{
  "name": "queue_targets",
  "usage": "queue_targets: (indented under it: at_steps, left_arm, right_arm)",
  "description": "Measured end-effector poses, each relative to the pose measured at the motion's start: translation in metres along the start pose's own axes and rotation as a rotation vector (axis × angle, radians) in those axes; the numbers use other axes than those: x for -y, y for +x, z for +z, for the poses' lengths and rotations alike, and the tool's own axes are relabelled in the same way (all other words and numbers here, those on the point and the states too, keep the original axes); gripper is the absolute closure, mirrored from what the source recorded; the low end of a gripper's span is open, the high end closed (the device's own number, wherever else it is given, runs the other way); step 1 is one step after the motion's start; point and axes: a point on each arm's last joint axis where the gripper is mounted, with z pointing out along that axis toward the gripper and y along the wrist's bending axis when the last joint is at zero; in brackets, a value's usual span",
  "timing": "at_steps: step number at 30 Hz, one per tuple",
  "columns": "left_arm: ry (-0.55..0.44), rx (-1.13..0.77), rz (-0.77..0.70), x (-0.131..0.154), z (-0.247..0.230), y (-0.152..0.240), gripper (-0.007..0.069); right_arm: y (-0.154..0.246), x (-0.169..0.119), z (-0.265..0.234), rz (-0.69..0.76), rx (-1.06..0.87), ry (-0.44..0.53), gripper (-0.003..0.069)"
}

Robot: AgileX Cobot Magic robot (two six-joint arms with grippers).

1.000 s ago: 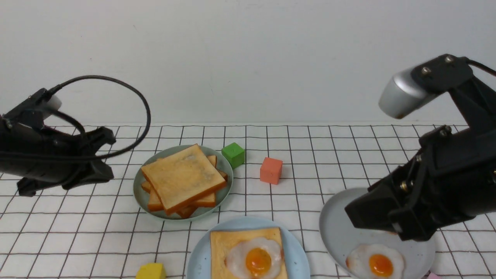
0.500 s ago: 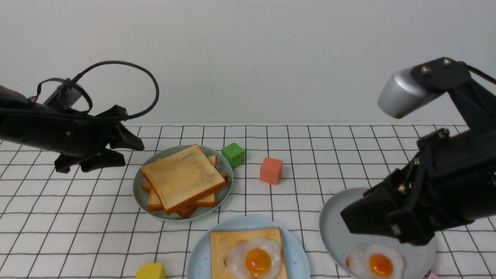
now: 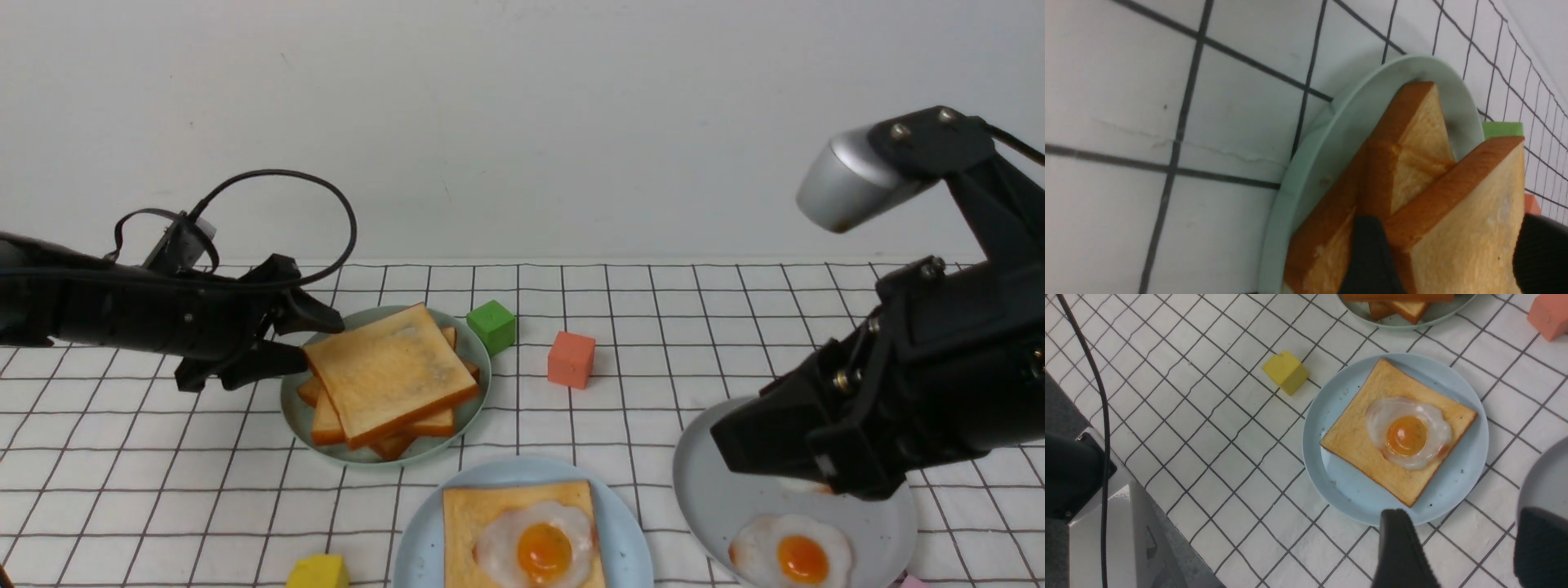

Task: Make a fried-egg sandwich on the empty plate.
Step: Use the left arm to grab a slice of bread, then use the left arm to place a slice of bread on the fried egg in the middle

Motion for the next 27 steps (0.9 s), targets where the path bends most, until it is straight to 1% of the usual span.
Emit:
queue_targets:
  at_steps: [5, 6, 7, 10, 12, 14, 16, 17, 20, 23, 25, 27]
  left_arm:
    - [0.006, 0.0, -0.004, -0.004, 0.005, 0.0, 0.0277]
    - [0.005, 0.001, -0.004, -0.004, 0.005, 0.0, 0.0306]
    - [0.002, -0.002, -0.001, -0.005, 0.006, 0.0, 0.035]
    - [-0.007, -0.003, 0.01, -0.006, 0.006, 0.0, 0.042]
    - [-0.013, -0.007, 0.038, -0.006, 0.006, 0.0, 0.0518]
    - [-0.011, -0.006, 0.057, -0.005, 0.005, -0.001, 0.0586]
    - [0.004, -0.009, 0.07, -0.005, 0.003, -0.003, 0.0618]
    - [0.006, -0.01, 0.071, -0.004, 0.003, -0.004, 0.062]
    - [0.054, -0.001, 0.088, 0.002, -0.011, -0.013, 0.0622]
    - [0.106, 0.018, 0.137, 0.017, -0.034, -0.018, 0.0622]
    - [0.157, 0.016, 0.174, 0.034, -0.052, -0.014, 0.0622]
    - [0.195, -0.003, 0.183, 0.047, -0.062, 0.0, 0.0622]
  right_arm:
    - [0.0, 0.0, 0.0, 0.017, 0.0, 0.0, 0.0265]
    - [0.0, 0.0, 0.0, 0.017, -0.001, 0.0, 0.0265]
    - [0.0, 0.0, 0.0, 0.017, -0.003, -0.001, 0.0265]
    - [0.001, 0.0, 0.0, 0.017, -0.006, -0.002, 0.0265]
    - [0.001, 0.0, 0.0, 0.017, -0.011, -0.003, 0.0265]
    - [0.001, 0.0, 0.0, 0.017, -0.015, -0.004, 0.0265]
    - [0.002, 0.0, 0.0, 0.017, -0.018, -0.005, 0.0265]
    - [0.002, 0.0, 0.0, 0.017, -0.018, -0.005, 0.0265]
    - [0.002, 0.0, 0.0, 0.017, -0.021, -0.005, 0.0265]
    - [0.002, -0.001, 0.0, 0.017, -0.027, -0.007, 0.0265]
    - [0.003, -0.001, 0.0, 0.017, -0.036, -0.009, 0.0265]
    - [0.004, -0.001, 0.0, 0.017, -0.045, -0.012, 0.0266]
